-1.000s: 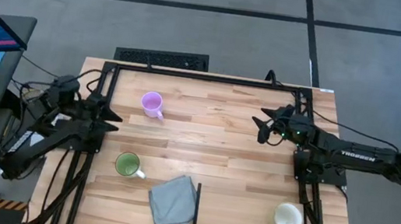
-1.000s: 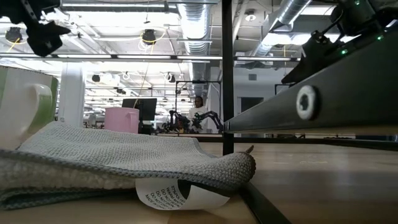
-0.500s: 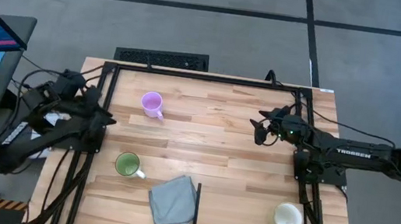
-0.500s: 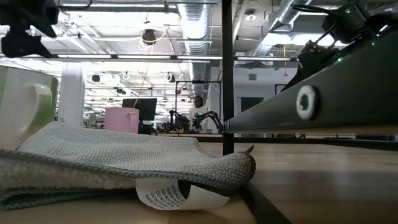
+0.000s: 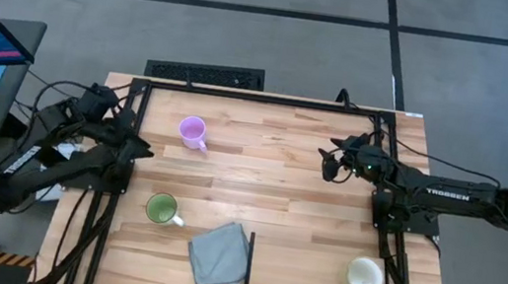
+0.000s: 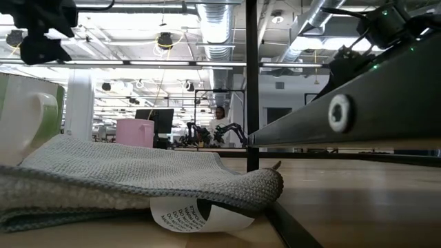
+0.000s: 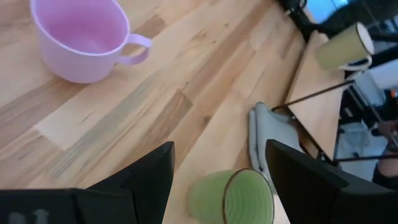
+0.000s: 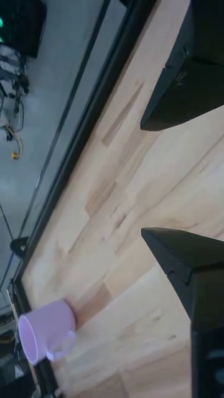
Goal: Stack small to large cups/mugs on shelf
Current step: Put the green mug on the shelf
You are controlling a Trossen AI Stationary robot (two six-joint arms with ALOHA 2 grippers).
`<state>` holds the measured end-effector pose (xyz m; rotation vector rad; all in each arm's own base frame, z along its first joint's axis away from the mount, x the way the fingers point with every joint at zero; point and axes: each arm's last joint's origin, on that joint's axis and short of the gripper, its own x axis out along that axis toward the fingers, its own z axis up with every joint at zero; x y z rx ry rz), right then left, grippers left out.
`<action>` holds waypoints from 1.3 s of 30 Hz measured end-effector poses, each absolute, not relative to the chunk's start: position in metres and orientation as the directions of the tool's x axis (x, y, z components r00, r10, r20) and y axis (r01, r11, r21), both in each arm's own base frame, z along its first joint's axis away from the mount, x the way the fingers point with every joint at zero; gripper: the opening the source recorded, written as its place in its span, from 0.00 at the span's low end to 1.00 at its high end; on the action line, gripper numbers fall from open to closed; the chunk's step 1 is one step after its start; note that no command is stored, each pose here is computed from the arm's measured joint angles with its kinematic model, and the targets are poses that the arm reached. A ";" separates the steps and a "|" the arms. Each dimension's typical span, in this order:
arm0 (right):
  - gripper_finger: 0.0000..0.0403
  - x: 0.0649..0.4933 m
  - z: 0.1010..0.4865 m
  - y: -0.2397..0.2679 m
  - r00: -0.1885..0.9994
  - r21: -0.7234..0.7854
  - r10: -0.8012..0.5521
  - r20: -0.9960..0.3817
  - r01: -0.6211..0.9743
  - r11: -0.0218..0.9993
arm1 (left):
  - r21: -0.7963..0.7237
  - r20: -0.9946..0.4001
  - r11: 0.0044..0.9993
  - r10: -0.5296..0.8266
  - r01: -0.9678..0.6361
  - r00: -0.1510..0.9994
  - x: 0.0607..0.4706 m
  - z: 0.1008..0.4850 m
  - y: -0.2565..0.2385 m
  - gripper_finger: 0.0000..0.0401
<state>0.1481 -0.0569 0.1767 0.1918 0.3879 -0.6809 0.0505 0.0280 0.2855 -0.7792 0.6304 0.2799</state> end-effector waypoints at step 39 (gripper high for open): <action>0.73 0.145 0.177 -0.063 0.683 0.046 -0.606 -0.409 0.678 0.734 | -0.121 -0.966 0.833 0.027 -0.540 0.257 0.152 0.270 -0.065 0.60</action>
